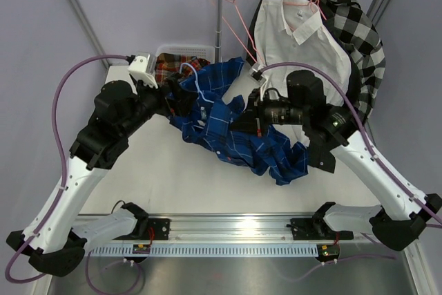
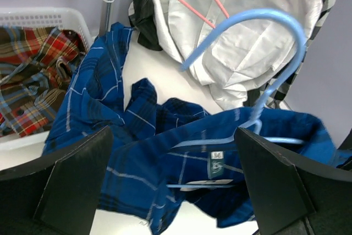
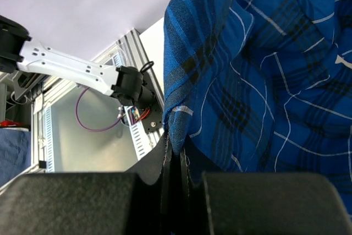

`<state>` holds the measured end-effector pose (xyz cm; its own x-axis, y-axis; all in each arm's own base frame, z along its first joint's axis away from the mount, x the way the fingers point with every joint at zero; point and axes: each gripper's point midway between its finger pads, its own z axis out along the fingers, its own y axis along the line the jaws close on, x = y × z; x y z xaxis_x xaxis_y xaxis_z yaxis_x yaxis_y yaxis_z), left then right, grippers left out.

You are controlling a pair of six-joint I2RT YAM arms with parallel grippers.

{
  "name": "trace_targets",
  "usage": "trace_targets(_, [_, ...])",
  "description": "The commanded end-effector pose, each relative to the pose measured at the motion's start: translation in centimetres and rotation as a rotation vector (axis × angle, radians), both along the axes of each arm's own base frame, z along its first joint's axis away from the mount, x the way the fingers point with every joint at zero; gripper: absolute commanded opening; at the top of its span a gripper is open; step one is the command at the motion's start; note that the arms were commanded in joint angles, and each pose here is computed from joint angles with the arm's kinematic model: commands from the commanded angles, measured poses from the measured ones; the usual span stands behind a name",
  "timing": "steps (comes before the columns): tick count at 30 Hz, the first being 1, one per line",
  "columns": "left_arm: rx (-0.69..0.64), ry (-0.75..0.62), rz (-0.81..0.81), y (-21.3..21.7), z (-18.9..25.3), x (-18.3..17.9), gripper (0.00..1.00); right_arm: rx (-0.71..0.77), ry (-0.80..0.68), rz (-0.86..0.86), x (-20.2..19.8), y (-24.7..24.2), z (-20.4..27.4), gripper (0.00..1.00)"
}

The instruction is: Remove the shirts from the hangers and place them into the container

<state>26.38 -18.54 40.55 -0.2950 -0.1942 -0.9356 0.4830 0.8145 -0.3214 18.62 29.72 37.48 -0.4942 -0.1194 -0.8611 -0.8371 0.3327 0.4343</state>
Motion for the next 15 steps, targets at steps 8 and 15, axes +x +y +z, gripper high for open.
trace_targets(8, [-0.008,0.018,0.054,0.4,-1.3,0.8,0.94,0.021,-0.061,0.0,2.1,4.6,-0.8,0.0])
trace_targets(15, [-0.034,-0.001,0.084,0.7,-1.7,1.1,0.86,0.039,-0.062,-0.005,2.7,5.3,-1.0,0.0])
